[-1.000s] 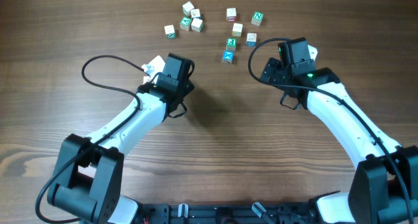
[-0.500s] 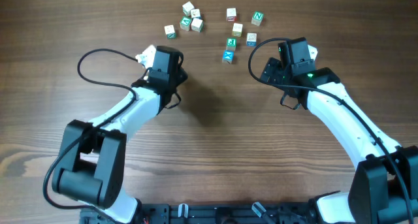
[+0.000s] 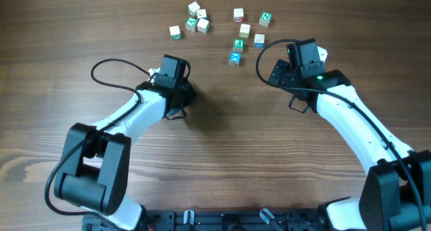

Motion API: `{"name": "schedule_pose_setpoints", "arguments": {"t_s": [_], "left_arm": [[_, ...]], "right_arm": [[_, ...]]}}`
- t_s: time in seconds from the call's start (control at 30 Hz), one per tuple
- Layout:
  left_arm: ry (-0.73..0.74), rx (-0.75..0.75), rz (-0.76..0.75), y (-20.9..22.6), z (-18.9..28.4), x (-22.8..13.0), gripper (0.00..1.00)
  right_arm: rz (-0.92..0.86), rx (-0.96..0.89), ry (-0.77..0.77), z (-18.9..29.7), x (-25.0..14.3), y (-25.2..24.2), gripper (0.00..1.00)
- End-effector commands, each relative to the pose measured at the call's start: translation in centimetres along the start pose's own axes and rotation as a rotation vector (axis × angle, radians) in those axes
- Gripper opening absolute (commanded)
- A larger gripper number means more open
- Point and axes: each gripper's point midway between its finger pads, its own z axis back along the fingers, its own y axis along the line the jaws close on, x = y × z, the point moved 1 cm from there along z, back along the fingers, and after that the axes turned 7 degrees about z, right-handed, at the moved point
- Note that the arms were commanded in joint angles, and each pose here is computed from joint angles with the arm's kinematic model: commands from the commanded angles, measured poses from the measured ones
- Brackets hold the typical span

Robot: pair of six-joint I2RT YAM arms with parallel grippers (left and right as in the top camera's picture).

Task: Form a circle

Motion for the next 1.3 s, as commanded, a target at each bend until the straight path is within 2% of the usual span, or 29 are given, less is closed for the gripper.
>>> {"name": "schedule_pose_setpoints", "arguments": {"t_s": [0.0, 0.17, 0.4, 0.7, 0.97, 1.27], "left_arm": [[-0.032, 0.017, -0.050, 0.3, 2.0, 0.4, 0.04], [-0.053, 0.032, -0.049, 0.7, 4.3, 0.5, 0.04], [-0.073, 0.102, -0.049, 2.1, 4.5, 0.6, 0.04], [-0.071, 0.188, -0.020, 3.8, 2.0, 0.6, 0.04], [-0.116, 0.219, 0.062, 4.4, 2.0, 1.2, 0.04], [-0.131, 0.230, 0.078, 4.6, 1.2, 1.4, 0.04]], "right_arm": [[-0.010, -0.012, -0.016, 0.2, 0.3, -0.2, 1.00], [-0.010, -0.012, -0.016, 0.2, 0.3, -0.2, 1.00], [-0.011, -0.012, -0.016, 0.2, 0.3, -0.2, 1.00], [-0.010, -0.012, -0.016, 0.2, 0.3, -0.2, 1.00], [-0.010, -0.012, -0.016, 0.2, 0.3, -0.2, 1.00], [-0.010, -0.012, -0.016, 0.2, 0.3, -0.2, 1.00]]}}
